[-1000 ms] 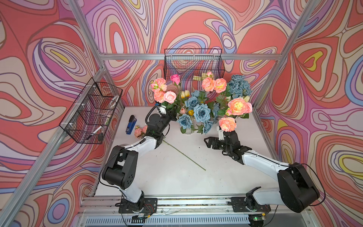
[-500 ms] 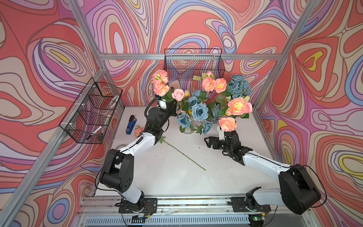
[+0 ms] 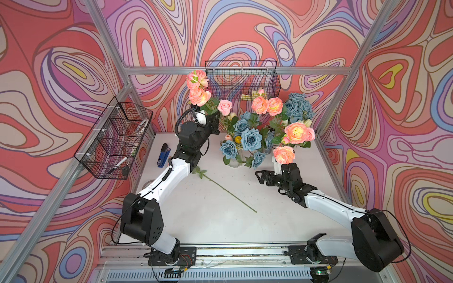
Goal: Pick out pink flowers from the vase
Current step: Pick up the flower from the vase, then place the flower at the center of the board.
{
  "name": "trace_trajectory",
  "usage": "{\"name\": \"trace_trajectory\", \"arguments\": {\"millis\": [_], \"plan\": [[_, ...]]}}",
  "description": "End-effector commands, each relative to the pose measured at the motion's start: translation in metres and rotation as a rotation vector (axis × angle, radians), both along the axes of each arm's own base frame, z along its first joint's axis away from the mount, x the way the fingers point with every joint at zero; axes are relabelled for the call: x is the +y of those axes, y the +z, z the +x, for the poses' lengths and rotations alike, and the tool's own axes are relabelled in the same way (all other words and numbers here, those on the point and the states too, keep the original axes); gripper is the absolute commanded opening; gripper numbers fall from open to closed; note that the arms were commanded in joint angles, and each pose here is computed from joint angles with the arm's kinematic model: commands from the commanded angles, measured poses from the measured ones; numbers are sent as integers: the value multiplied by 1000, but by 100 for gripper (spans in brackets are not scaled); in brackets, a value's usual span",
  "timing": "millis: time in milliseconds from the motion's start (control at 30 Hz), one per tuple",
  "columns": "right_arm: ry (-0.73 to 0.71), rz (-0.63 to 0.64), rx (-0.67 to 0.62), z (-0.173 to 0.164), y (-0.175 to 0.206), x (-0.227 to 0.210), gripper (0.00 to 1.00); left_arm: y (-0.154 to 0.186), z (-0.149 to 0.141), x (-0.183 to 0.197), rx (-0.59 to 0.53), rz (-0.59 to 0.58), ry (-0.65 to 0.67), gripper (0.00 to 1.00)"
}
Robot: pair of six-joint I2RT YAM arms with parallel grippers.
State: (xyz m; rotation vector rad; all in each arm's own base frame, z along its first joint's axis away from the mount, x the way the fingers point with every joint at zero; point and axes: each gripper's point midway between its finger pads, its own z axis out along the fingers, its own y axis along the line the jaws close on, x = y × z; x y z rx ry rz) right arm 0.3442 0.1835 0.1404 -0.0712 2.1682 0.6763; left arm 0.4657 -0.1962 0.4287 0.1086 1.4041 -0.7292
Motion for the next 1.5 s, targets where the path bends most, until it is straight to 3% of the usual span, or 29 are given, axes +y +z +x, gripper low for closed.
{"name": "trace_trajectory", "arguments": {"millis": [0,433,933,1100,1333,1467], "plan": [[33,12,-53,0,11,5,96,31,-13,2,-40,18,-1,0],[106,54,-96,-6,20,17,96,103,-38,18,-108,59,53,0],[112,11,-105,13,-2,22,98,168,-85,60,-147,95,197,0],[95,-26,-168,27,-9,28,98,175,-101,73,-115,65,227,0],[57,-66,-341,47,-15,45,98,156,-114,91,-28,6,281,0],[64,-54,-409,58,-13,57,98,158,-122,97,-51,-11,302,0]]}}
